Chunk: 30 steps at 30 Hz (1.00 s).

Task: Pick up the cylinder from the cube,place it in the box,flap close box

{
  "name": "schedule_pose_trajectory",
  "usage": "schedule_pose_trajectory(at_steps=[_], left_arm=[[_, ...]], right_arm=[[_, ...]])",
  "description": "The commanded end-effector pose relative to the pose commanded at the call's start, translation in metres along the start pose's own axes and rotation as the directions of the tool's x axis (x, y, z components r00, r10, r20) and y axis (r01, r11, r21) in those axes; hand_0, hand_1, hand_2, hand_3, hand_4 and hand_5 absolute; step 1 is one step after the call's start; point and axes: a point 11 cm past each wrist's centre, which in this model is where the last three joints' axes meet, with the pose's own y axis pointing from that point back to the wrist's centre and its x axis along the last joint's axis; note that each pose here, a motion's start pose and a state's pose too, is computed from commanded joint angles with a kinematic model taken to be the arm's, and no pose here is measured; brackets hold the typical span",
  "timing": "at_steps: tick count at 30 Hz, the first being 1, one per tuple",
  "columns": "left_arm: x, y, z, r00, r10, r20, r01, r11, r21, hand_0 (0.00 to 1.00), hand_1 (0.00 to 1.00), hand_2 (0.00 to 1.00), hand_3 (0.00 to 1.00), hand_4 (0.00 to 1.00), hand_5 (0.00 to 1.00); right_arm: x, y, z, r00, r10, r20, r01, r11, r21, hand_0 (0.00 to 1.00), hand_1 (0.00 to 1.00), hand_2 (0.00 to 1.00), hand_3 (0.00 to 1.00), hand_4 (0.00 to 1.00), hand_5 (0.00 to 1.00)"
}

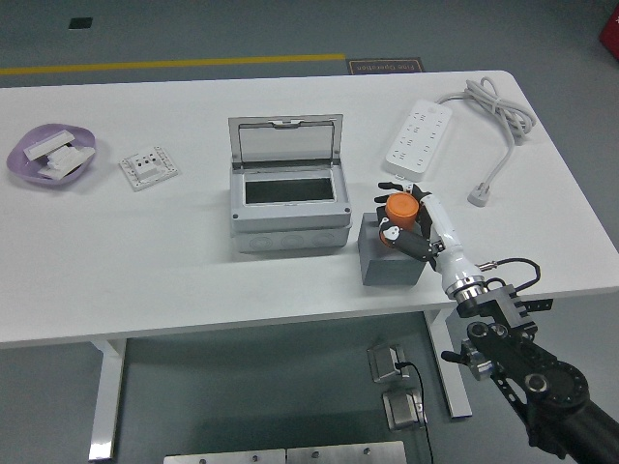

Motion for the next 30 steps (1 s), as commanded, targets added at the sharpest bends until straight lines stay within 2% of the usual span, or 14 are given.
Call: schedule_pose_trajectory(at_steps=[1,6,7,11,18,19,24,25,30], left_arm=[[0.000,0.000,0.000,1.000,-0.001,0.001,0.001,1.000,0.001,0.633,0.645,0.606,0.611,0.654,0.252],[-0.001,0.000,-0.001,1.000,-0.005,0.005,0.005,1.000,0.004,0.633,0.645,0.606,0.611,0.654,0.252],[-0.001,0.000,-0.002,1.000,-0.005,0.005,0.005,1.000,0.004,0.633,0.645,0.607,0.611,0.654,0.251],[0.000,0.000,-0.002,1.000,-0.003,0.006,0.003,1.000,0.007,0.633,0.645,0.607,0.611,0.654,0.251],[0.004,-0.001,-0.003,1.000,0.006,0.005,-0.006,1.000,0.009,0.633,0.645,0.606,0.611,0.654,0.251],[0.005,-0.001,-0.003,1.000,0.007,0.005,-0.007,1.000,0.010,0.633,0.645,0.607,0.612,0.655,0.252],[0.009,-0.002,-0.003,1.000,0.015,0.006,-0.015,1.000,0.015,0.633,0.645,0.607,0.612,0.655,0.252],[0.010,-0.002,-0.004,1.000,0.017,0.006,-0.017,1.000,0.016,0.632,0.646,0.608,0.611,0.655,0.251],[0.015,-0.002,-0.004,1.000,0.027,0.008,-0.027,0.999,0.022,0.632,0.646,0.608,0.611,0.655,0.251]], right_arm=[[0.000,-0.001,-0.002,1.000,0.001,-0.006,-0.001,1.000,0.005,0.427,0.402,0.466,0.374,0.002,0.002],[0.001,-0.005,-0.010,0.999,-0.002,-0.033,0.003,1.000,0.030,0.427,0.402,0.466,0.374,0.002,0.002],[0.001,-0.006,-0.011,0.999,-0.004,-0.039,0.005,0.999,0.034,0.323,0.381,0.463,0.357,0.002,0.002],[-0.005,-0.013,-0.021,0.997,-0.021,-0.079,0.026,0.998,0.058,0.323,0.381,0.463,0.357,0.002,0.002],[-0.027,-0.037,-0.041,0.963,-0.113,-0.243,0.133,0.989,0.068,0.303,0.388,0.461,0.354,0.002,0.002],[-0.031,-0.041,-0.043,0.953,-0.132,-0.273,0.155,0.986,0.062,0.236,0.345,0.462,0.354,0.002,0.002],[-0.056,-0.060,-0.057,0.882,-0.218,-0.419,0.260,0.964,0.047,0.236,0.345,0.462,0.354,0.002,0.002],[-0.061,-0.064,-0.060,0.862,-0.232,-0.451,0.282,0.958,0.045,0.002,0.233,0.445,0.347,0.002,0.002],[-0.082,-0.083,-0.073,0.745,-0.293,-0.599,0.375,0.927,0.013,0.002,0.233,0.445,0.347,0.002,0.002]])
